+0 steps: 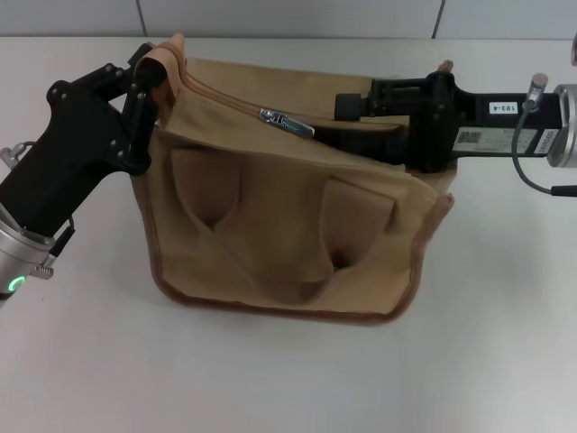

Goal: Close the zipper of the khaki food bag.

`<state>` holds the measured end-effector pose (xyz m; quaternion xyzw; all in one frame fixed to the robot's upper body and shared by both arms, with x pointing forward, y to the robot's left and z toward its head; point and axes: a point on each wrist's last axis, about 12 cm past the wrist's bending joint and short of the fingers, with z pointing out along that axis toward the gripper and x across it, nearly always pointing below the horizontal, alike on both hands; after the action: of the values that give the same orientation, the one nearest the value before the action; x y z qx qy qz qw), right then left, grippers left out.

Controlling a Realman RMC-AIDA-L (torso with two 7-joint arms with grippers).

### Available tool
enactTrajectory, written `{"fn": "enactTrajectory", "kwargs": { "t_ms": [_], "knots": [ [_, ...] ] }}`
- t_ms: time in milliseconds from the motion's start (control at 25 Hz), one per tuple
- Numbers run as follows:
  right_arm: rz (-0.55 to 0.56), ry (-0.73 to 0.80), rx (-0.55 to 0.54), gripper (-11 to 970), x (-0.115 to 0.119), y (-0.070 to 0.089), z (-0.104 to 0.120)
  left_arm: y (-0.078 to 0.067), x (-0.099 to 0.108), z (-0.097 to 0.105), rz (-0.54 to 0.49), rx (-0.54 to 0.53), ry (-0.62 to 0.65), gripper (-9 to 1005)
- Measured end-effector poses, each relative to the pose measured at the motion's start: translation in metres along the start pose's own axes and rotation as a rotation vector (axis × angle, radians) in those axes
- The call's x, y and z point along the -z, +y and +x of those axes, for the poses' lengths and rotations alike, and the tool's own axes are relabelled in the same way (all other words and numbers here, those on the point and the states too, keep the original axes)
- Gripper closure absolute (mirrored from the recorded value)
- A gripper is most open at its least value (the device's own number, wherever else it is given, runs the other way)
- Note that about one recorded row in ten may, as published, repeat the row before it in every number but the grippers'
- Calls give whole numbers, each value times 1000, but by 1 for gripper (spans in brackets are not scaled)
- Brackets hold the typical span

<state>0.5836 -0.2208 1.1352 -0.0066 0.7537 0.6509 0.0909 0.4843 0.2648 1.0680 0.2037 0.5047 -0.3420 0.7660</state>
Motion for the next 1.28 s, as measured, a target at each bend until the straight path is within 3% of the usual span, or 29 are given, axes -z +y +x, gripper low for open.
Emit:
{"fn": "enactTrajectory", "kwargs": {
  "t_ms": [640,1280],
  "knots": [
    [-2,16,75,395,-23,5,-4,0,1,0,-1,1,-1,975],
    [-9,21,95,395,-29,10,-7,0,2,0,-4,1,3,975]
  ]
}}
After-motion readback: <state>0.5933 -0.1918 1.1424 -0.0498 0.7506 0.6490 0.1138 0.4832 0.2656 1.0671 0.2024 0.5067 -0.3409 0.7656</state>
